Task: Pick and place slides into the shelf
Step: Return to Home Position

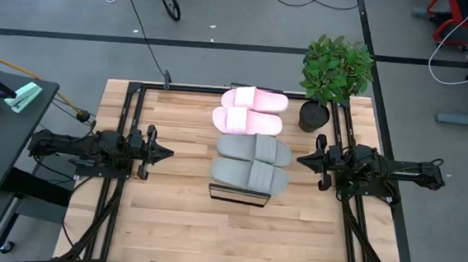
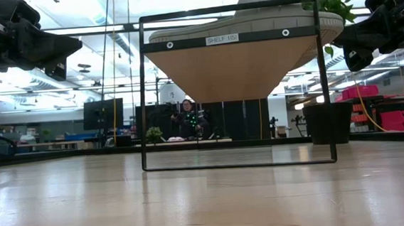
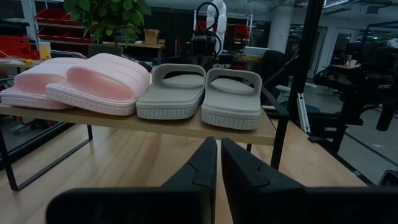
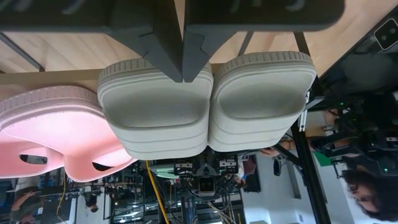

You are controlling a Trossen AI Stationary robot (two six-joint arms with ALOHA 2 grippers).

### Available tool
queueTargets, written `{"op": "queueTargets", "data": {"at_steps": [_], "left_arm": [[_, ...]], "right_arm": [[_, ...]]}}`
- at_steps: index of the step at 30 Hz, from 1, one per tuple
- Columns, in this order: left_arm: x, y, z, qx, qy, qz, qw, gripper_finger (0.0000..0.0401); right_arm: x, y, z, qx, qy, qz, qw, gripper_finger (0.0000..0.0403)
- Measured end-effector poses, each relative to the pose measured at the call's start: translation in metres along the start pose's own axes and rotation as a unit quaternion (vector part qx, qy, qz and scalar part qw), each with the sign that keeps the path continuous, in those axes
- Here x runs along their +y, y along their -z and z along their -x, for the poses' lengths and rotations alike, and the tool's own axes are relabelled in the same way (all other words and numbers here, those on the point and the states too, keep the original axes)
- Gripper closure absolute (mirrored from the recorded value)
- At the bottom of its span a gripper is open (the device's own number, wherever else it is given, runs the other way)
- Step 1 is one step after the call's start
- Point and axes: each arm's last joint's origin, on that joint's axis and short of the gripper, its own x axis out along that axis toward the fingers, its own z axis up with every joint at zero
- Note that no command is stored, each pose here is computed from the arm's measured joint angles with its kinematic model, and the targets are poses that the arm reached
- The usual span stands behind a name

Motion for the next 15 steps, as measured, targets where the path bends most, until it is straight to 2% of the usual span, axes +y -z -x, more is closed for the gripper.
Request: {"op": "queueTargets", "data": {"at_steps": [15], "left_arm": [[0.0000,0.0000,0.0000,0.000,0.000,0.000,1.000,0.0362]], "right_arm": [[0.0000,0.0001,0.0000,0.000,0.000,0.000,1.000,0.0388]]}}
